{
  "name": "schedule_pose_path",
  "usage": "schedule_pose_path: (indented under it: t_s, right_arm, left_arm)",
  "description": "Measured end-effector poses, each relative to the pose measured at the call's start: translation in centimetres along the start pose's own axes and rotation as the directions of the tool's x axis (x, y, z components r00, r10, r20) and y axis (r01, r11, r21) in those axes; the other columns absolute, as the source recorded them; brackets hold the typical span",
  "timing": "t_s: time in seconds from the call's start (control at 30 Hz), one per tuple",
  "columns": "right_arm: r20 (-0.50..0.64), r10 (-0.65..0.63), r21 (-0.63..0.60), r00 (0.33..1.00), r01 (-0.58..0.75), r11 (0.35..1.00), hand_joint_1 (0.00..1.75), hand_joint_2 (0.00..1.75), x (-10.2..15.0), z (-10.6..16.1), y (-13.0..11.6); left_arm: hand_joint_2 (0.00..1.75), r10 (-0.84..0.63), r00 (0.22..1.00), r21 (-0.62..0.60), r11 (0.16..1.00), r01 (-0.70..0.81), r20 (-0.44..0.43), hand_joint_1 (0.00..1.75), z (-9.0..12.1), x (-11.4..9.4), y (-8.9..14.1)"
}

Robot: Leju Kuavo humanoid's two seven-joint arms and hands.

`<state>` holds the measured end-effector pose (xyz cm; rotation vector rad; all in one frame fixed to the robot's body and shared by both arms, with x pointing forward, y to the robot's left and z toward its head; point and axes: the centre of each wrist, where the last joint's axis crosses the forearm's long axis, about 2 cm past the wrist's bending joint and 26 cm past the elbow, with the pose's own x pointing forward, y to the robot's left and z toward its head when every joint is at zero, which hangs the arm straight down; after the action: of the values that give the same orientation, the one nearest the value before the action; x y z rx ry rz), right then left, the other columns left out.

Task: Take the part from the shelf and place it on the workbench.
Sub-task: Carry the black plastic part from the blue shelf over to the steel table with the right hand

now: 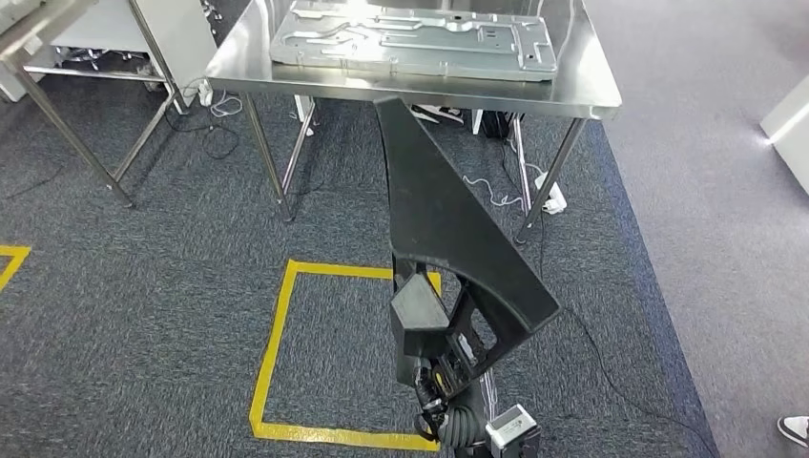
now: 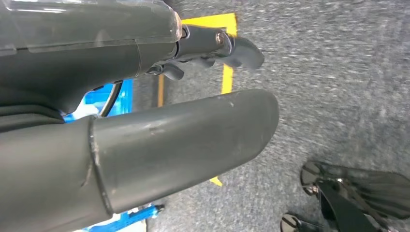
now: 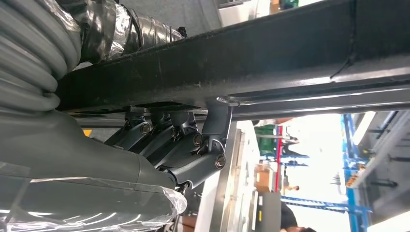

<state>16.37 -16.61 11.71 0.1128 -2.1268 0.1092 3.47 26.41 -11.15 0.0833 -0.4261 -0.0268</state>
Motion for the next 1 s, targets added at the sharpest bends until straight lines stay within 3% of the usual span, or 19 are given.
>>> schedule_pose_path:
  t_s: [0.7, 1.0]
  right_arm:
    - [-0.028, 0.051, -0.001, 0.998, -0.051, 0.999, 1.75, 1.75, -0.4, 0.9, -0.1]
    - [-0.02, 0.289, -0.088, 0.957, -0.289, 0.953, 1.75, 1.75, 1.2, 0.9, -0.7]
  left_arm:
    - [0.0, 0.017, 1.0, 0.006, 1.0, -0.017, -0.015, 0.0, 0.0, 0.0, 0.3]
    - [0.0, 0.047, 0.998, 0.024, 0.999, -0.046, -0.033, 0.0, 0.1, -0.6, 0.7]
